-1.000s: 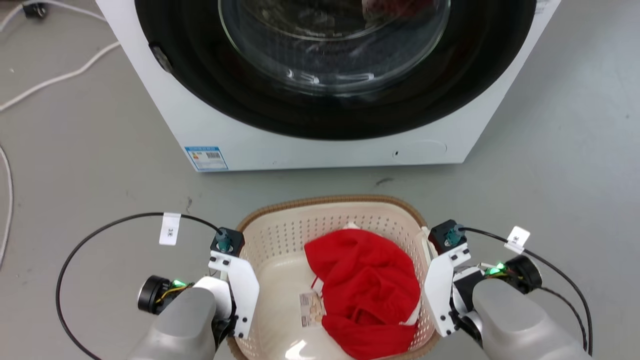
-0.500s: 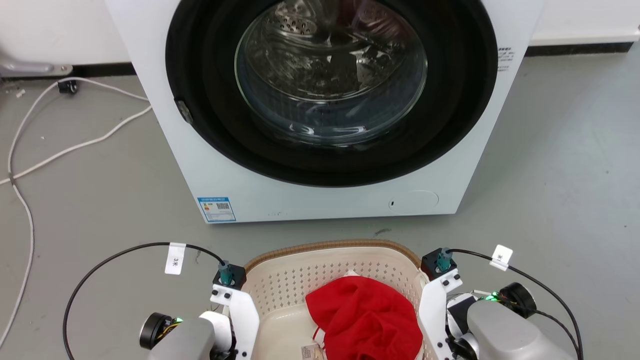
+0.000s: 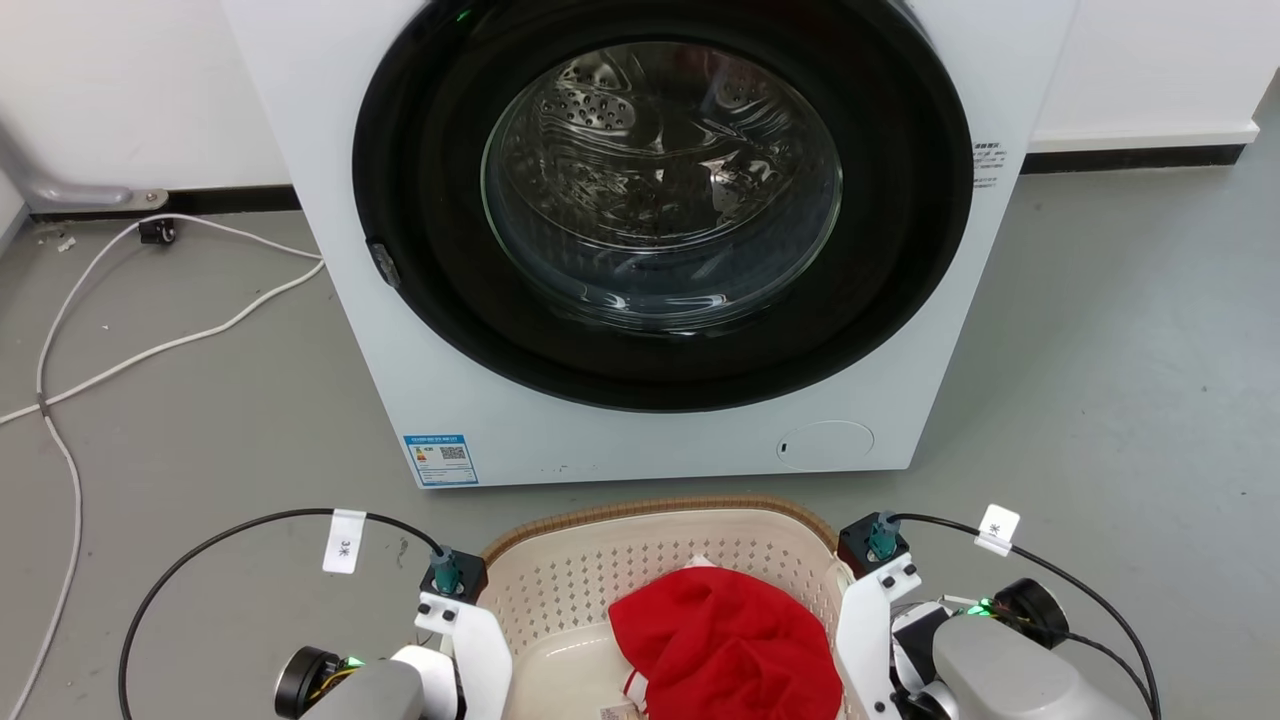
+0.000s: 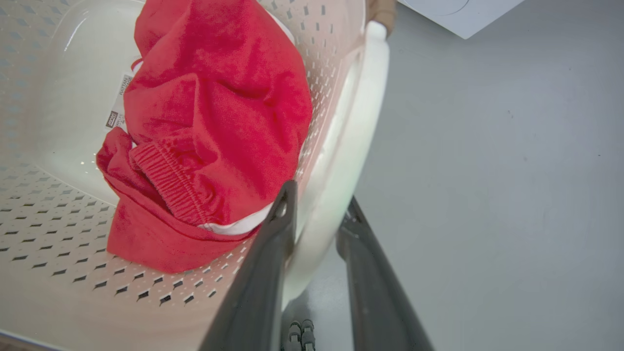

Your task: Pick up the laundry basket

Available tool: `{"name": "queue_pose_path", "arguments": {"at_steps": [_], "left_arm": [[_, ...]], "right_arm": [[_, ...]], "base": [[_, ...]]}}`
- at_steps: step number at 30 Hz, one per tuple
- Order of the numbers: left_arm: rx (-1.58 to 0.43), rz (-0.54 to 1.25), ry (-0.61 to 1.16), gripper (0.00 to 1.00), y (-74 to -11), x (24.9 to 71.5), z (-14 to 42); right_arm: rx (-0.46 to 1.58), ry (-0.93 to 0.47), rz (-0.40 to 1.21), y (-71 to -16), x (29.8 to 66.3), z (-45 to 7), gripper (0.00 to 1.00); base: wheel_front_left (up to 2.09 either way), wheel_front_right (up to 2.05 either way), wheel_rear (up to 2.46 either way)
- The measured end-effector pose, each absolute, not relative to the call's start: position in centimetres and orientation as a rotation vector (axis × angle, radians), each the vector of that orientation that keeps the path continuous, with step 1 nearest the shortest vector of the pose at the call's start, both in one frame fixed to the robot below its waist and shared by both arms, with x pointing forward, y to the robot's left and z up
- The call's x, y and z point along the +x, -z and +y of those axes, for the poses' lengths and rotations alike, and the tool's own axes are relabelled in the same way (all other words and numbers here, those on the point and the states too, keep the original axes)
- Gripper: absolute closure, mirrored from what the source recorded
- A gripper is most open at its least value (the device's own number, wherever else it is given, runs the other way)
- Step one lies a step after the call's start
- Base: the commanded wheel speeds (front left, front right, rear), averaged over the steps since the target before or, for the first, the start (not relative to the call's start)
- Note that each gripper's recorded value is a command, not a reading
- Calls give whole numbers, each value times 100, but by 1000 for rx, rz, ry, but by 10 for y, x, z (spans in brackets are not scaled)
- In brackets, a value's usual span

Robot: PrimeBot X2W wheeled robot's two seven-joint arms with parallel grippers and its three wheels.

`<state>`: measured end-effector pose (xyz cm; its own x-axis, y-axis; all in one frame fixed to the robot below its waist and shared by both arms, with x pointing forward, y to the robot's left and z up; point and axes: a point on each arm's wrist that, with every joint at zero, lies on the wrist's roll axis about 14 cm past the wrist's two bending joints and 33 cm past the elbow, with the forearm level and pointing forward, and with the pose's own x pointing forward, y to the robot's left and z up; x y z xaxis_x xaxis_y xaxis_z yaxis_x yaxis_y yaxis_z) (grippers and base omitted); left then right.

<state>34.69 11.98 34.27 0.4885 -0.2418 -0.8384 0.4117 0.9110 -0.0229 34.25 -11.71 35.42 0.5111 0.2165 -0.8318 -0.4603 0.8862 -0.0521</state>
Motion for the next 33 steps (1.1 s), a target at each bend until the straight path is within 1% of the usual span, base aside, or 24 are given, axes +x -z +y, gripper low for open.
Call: {"name": "queue_pose_path", "arguments": {"at_steps": [17,33], "left_arm": [[195,971,406,100,-344,346,117],[193,958,409,100,-345,347,116]], "right_arm": [[-279,-415,956,-352,337,-118,100],[-285,-417,948,-354,338,-119,100]], "base": [[0,0,0],[0,0,0]]}}
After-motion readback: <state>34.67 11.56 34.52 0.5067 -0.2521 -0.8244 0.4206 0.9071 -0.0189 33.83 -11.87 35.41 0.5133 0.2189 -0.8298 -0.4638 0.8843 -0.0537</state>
